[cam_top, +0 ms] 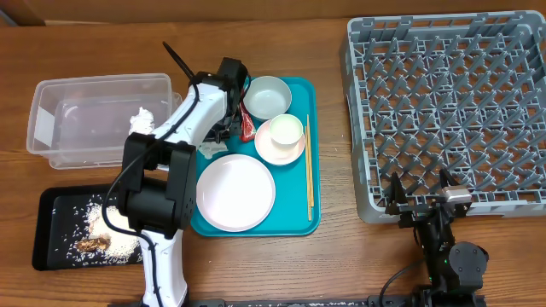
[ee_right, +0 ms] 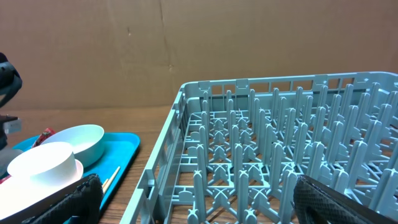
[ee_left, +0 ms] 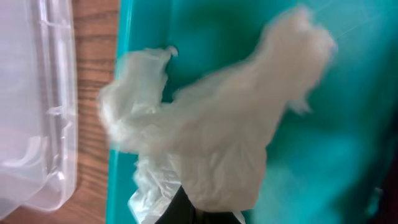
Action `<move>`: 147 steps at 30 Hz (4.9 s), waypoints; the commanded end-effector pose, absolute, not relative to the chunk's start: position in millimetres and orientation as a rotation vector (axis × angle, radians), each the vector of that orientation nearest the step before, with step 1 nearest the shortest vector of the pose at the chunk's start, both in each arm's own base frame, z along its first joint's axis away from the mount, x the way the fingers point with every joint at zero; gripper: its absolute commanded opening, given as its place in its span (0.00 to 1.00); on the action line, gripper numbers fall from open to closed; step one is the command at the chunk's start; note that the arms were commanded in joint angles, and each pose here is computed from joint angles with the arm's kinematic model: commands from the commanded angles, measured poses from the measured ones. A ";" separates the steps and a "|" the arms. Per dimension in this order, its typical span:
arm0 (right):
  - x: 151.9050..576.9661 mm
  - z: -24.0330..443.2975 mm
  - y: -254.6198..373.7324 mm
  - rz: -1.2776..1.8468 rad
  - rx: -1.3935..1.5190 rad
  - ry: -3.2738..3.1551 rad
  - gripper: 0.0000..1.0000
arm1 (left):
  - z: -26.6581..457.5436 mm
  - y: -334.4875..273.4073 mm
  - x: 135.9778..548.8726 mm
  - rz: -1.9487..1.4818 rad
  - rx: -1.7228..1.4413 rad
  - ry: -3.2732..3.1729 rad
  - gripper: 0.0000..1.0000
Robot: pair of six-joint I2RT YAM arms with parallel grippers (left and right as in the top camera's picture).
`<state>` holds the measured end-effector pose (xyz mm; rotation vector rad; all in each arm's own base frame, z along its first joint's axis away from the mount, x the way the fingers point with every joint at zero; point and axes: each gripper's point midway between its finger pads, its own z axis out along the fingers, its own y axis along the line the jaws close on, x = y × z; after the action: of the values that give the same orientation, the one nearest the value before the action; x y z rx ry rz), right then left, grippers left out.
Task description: Sort waste into correct bins and load items into the dishwasher
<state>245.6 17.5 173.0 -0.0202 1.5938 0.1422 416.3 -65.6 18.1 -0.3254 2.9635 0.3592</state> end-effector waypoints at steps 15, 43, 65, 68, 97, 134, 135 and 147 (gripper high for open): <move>245.6 171.3 18.0 0.140 -0.023 1.589 1.00 | 227.0 11.3 436.3 0.261 -0.812 2.358 0.08; 245.6 171.3 18.0 0.140 -0.023 1.589 1.00 | 233.0 3.1 398.2 -0.229 -0.824 2.570 0.98; 245.6 171.3 18.0 0.140 -0.023 1.589 1.00 | 224.0 -64.3 369.5 -0.251 -0.621 2.740 1.00; 245.6 171.3 18.0 0.140 -0.023 1.589 1.00 | 223.7 -64.3 369.8 -0.251 -0.622 2.740 1.00; 245.6 171.3 18.0 0.140 -0.023 1.589 1.00 | 222.9 108.0 351.4 0.126 -1.201 2.511 1.00; 245.8 171.3 16.7 0.133 -0.018 1.589 1.00 | 223.1 126.6 346.1 0.139 -1.266 2.477 1.00; 245.8 171.3 16.7 0.133 -0.018 1.589 1.00 | 223.1 126.8 346.1 0.139 -1.267 2.476 1.00; 172.7 217.5 137.7 0.675 -0.740 1.262 1.00 | 223.1 126.8 346.1 0.139 -1.267 2.476 1.00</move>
<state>222.5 80.2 221.0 -0.3569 1.3690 0.3985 345.1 124.8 222.2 -1.2503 2.4914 0.1302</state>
